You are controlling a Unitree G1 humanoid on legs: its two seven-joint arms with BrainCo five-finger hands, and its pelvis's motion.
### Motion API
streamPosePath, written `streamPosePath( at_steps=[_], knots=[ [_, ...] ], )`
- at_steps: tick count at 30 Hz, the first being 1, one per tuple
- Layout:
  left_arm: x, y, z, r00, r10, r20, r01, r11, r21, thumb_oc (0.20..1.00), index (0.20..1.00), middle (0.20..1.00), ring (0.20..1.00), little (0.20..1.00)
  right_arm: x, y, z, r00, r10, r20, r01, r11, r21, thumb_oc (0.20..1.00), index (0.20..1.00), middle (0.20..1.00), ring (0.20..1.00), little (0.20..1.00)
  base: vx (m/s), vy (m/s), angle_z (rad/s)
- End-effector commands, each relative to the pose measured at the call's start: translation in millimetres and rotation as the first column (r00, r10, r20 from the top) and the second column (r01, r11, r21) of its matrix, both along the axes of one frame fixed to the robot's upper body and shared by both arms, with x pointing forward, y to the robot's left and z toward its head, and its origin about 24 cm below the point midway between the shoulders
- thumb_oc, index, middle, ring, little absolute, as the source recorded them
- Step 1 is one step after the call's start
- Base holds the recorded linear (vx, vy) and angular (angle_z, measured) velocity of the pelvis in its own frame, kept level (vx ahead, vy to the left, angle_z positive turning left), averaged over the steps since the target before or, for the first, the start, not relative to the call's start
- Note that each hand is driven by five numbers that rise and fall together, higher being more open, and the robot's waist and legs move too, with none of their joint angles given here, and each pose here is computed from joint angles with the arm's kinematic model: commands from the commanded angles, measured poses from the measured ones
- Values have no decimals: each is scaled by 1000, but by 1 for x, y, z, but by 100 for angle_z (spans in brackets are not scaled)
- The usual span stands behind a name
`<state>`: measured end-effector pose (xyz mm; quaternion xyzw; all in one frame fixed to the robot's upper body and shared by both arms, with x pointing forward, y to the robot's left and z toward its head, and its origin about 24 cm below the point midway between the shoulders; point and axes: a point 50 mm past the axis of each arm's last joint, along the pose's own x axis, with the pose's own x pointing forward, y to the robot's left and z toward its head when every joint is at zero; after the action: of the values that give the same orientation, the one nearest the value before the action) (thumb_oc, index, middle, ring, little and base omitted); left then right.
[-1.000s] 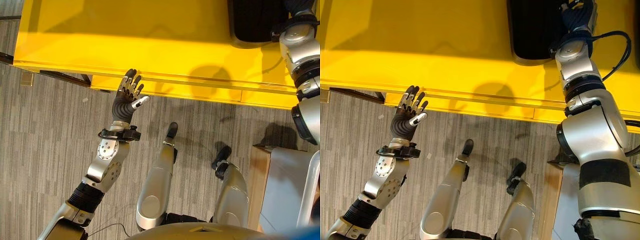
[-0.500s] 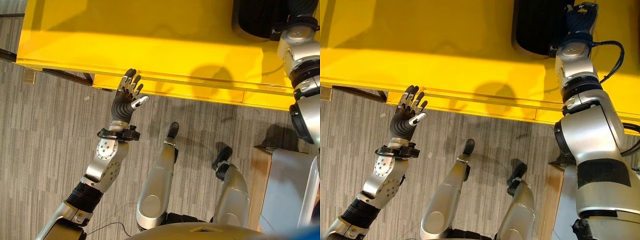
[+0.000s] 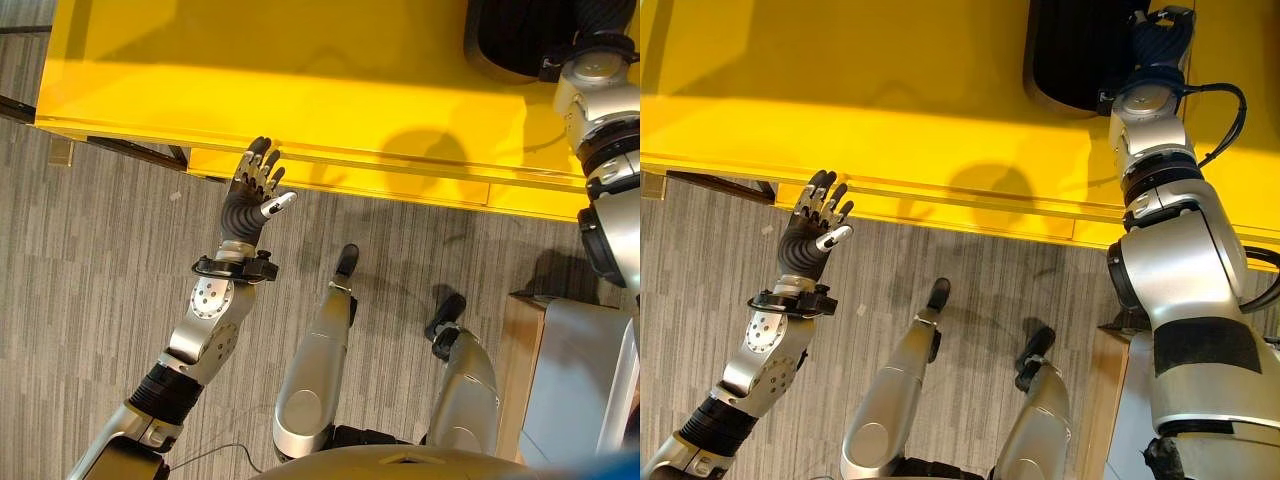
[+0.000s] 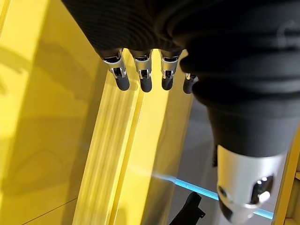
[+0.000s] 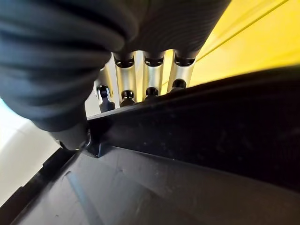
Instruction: Move parts from the plastic box to the shelf.
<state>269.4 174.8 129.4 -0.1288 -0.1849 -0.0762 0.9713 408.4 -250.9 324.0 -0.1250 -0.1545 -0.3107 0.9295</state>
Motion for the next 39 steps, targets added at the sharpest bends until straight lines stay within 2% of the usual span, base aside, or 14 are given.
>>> streamPosePath(
  at_steps=[1,4,14,17,23,31,39],
  knots=[
    [-5,2,16,995,6,96,-3,1000,-31,1000,1000,1000,1000,1000,-8,12,38,989,26,144,-14,996,-88,1000,1000,1000,1000,1000,0,0,0],
    [-5,3,16,995,10,97,-7,999,-32,1000,1000,1000,1000,1000,-7,15,38,990,21,138,-5,994,-114,1000,1000,1000,1000,1000,0,0,0],
    [-5,8,9,997,35,63,-33,999,-37,1000,1000,1000,1000,1000,0,57,31,962,186,202,-175,982,-71,1000,1000,1000,1000,1000,-1,1,0],
    [-5,10,8,997,47,58,-45,998,-37,1000,1000,1000,1000,1000,-3,79,33,931,267,249,-249,963,-104,1000,1000,1000,1000,1000,-5,9,-2],
    [-7,12,5,998,50,41,-48,998,-32,1000,1000,1000,1000,1000,-11,98,38,886,343,311,-305,938,-164,1000,1000,1000,1000,1000,-13,8,-6],
    [-7,13,2,998,51,28,-50,998,-22,1000,1000,1000,1000,1000,-23,97,39,865,344,365,-276,934,-226,1000,1000,1000,1000,1000,-9,-6,-8],
    [-9,14,-1,998,56,24,-56,998,-6,1000,1000,1000,1000,1000,-38,86,15,852,343,396,-244,929,-280,1000,1000,1000,1000,1000,22,-21,-5]
  ],
)
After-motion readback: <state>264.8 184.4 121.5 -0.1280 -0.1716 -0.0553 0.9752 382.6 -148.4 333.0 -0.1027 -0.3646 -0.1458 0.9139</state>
